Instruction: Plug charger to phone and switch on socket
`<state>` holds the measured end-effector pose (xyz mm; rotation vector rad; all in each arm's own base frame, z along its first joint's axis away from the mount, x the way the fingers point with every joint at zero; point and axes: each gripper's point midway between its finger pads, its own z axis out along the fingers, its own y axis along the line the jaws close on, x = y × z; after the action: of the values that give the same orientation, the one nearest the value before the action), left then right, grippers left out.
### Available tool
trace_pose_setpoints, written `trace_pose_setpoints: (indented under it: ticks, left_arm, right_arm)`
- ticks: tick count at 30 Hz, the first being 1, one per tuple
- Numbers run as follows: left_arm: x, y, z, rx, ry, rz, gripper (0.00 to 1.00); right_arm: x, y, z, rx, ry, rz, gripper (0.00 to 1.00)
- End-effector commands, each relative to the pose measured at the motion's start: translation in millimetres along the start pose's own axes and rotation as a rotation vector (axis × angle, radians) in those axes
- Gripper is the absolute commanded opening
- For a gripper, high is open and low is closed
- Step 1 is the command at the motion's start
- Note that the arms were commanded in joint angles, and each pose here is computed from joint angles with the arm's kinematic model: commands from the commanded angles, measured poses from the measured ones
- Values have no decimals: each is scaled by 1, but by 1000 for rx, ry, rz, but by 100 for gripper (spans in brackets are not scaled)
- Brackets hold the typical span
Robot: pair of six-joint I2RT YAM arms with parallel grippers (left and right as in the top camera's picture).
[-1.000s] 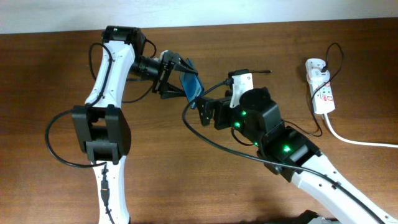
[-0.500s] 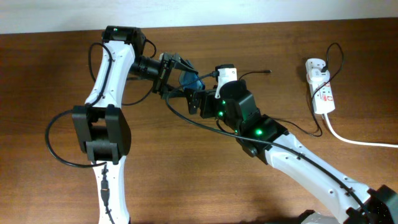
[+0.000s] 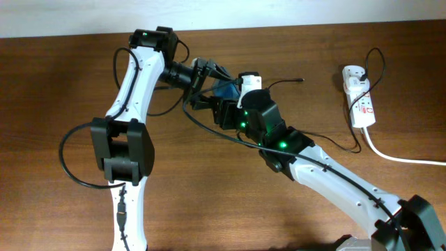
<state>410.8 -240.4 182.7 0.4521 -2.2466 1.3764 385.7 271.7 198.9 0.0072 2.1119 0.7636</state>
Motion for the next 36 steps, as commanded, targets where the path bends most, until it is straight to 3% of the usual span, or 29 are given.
trace_pose_setpoints:
  ticks: [1,6,13,18,20,22,24,28,32,36]
  left_arm:
    - [16,-21,-8,23,-18,43,45]
    - [16,-21,-8,23,-18,44,45]
    - [16,-21,-9,23,-18,48,45]
    - [16,-21,-9,25,-16,47,47]
    - [16,-21,-9,25,-16,46,59]
    - [16,-21,-9,25,-16,48,86]
    - [14,-21,-12,31,-24,52,99]
    - [-23,-33,-48,84,-164,209,99]
    - [-44,-38,-110,-3,-407,311,99]
    - [5,-55,-190,-181,-665,529,99]
  right_arm:
    - [-3,10,1,-27,-4,-5,52]
    - [-2,1,1,14,-7,-5,42]
    - [-3,0,1,21,-10,-5,12]
    - [-3,0,1,20,-11,-4,4]
    - [-4,1,1,17,-16,-4,4]
    - [-5,0,1,19,-17,-4,4]
    - [-7,-2,0,25,-23,-1,4]
    - [-30,-15,-11,45,-75,21,4]
    - [-48,-38,-34,105,-92,50,4]
    - [-53,-56,-69,177,-75,73,4]
